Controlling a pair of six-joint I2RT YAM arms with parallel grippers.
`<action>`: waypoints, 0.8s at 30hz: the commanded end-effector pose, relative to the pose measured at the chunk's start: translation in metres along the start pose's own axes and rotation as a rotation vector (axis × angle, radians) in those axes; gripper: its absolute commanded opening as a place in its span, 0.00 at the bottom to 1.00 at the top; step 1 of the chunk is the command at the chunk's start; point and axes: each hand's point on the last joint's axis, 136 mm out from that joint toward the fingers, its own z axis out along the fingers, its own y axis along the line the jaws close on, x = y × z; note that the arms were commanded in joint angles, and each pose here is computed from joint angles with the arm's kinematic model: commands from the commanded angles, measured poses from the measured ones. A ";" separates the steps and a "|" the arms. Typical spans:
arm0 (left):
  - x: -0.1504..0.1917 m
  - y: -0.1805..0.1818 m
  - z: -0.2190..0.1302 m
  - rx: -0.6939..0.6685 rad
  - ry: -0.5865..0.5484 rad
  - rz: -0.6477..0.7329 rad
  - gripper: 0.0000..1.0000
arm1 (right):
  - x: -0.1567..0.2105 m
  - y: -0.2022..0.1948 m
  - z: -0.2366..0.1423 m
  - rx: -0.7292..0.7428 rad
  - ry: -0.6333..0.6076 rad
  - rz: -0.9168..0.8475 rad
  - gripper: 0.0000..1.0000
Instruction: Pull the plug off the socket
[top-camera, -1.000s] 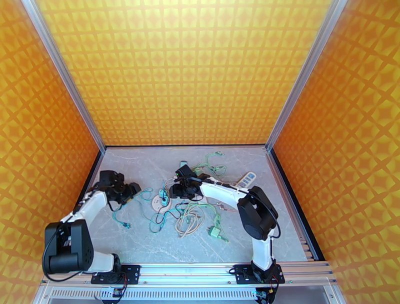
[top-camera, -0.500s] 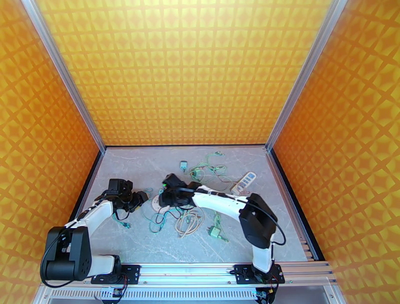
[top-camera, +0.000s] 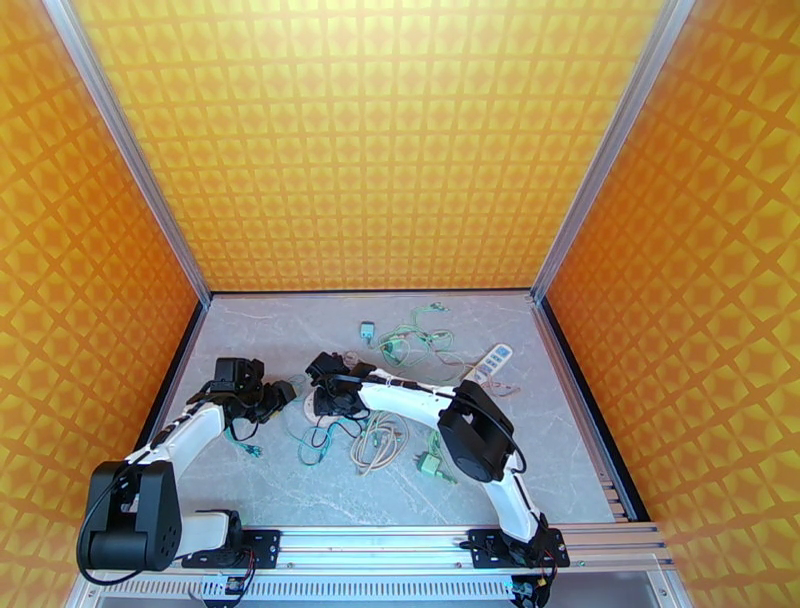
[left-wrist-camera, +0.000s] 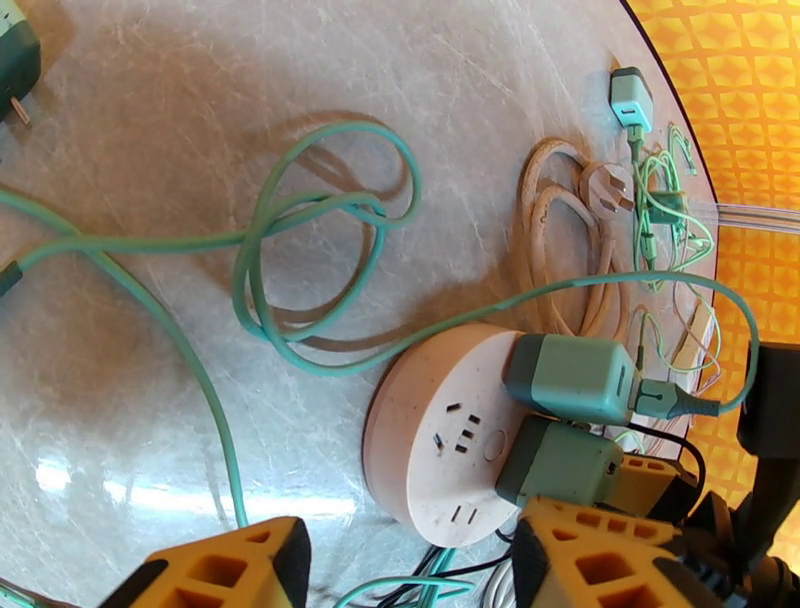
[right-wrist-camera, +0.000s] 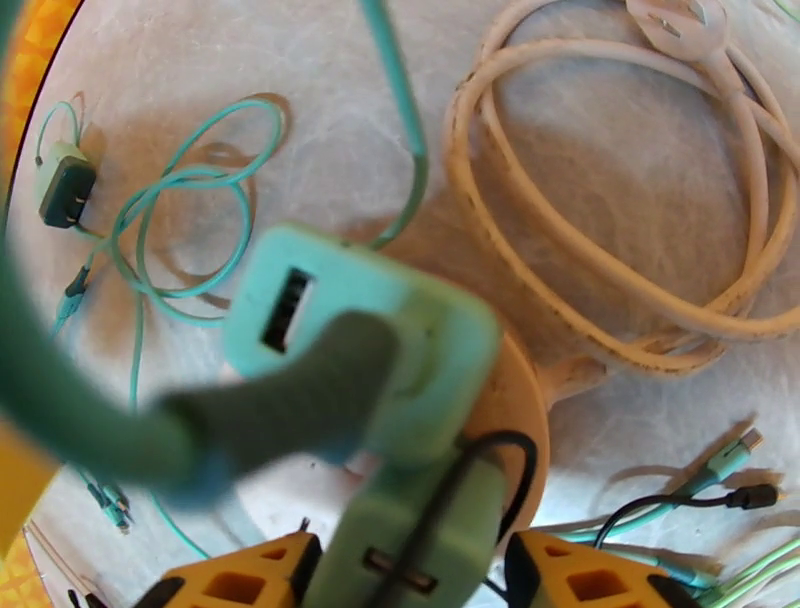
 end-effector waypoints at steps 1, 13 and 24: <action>0.002 -0.001 -0.002 0.004 -0.008 -0.009 0.57 | -0.009 -0.011 0.003 0.079 -0.027 -0.022 0.37; 0.017 -0.025 0.015 0.044 0.041 -0.001 0.54 | -0.048 -0.021 -0.007 0.023 -0.098 -0.212 0.26; 0.019 -0.047 0.049 0.111 0.133 0.013 0.43 | -0.042 -0.026 -0.006 -0.018 -0.057 -0.306 0.27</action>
